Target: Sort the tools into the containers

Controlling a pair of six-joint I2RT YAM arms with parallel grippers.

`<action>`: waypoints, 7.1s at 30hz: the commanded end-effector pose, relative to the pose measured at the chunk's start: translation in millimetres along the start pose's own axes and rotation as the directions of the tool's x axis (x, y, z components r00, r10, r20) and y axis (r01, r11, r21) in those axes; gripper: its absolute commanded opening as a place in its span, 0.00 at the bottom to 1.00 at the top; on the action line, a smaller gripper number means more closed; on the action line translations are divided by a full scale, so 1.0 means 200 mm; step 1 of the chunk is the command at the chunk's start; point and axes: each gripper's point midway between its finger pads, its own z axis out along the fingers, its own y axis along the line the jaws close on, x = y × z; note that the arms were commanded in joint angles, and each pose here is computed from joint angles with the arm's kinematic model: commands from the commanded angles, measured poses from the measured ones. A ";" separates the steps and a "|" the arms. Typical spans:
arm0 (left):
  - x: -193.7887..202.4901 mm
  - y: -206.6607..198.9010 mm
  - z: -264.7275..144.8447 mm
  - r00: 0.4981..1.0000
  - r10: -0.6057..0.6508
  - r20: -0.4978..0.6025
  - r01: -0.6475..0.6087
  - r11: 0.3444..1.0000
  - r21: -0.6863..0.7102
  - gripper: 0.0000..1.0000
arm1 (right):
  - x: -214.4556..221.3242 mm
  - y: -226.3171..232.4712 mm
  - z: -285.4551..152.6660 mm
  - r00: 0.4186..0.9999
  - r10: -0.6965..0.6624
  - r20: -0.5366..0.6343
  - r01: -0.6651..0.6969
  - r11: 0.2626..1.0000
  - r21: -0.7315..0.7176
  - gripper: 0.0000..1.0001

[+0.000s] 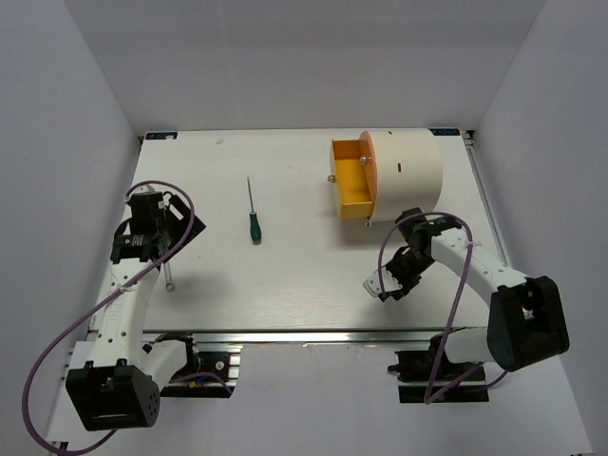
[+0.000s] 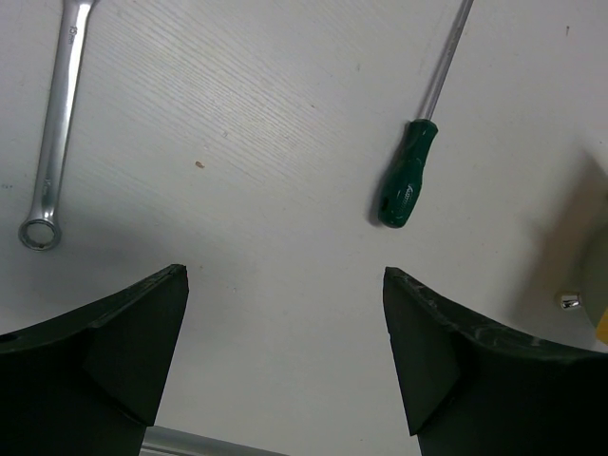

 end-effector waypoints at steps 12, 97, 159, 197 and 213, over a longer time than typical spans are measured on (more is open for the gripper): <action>-0.06 -0.19 -0.04 1.000 -0.015 0.006 0.014 0.985 0.170 0.92 | -1.20 -0.80 -0.69 0.685 0.204 0.699 -0.294 0.956 0.010 0.00; 0.51 -0.51 0.83 0.710 0.633 -0.309 -0.676 0.735 -0.047 0.35 | -0.70 -1.10 -1.15 0.617 -0.025 0.787 -0.476 0.784 0.398 0.58; 0.00 -1.47 -0.34 0.864 0.458 0.208 -0.464 0.565 0.682 0.05 | -0.54 -0.99 -1.27 0.591 -0.032 0.806 -0.594 0.659 0.462 0.56; 0.40 -1.90 0.02 0.745 0.663 0.068 -0.483 0.467 0.741 0.05 | -0.34 -0.85 -1.41 0.573 -0.009 0.820 -0.698 0.520 0.493 0.56; 0.48 -2.03 0.05 0.786 0.617 0.039 -0.423 0.491 0.762 0.06 | -0.31 -0.85 -1.38 0.558 0.008 0.829 -0.711 0.521 0.474 0.56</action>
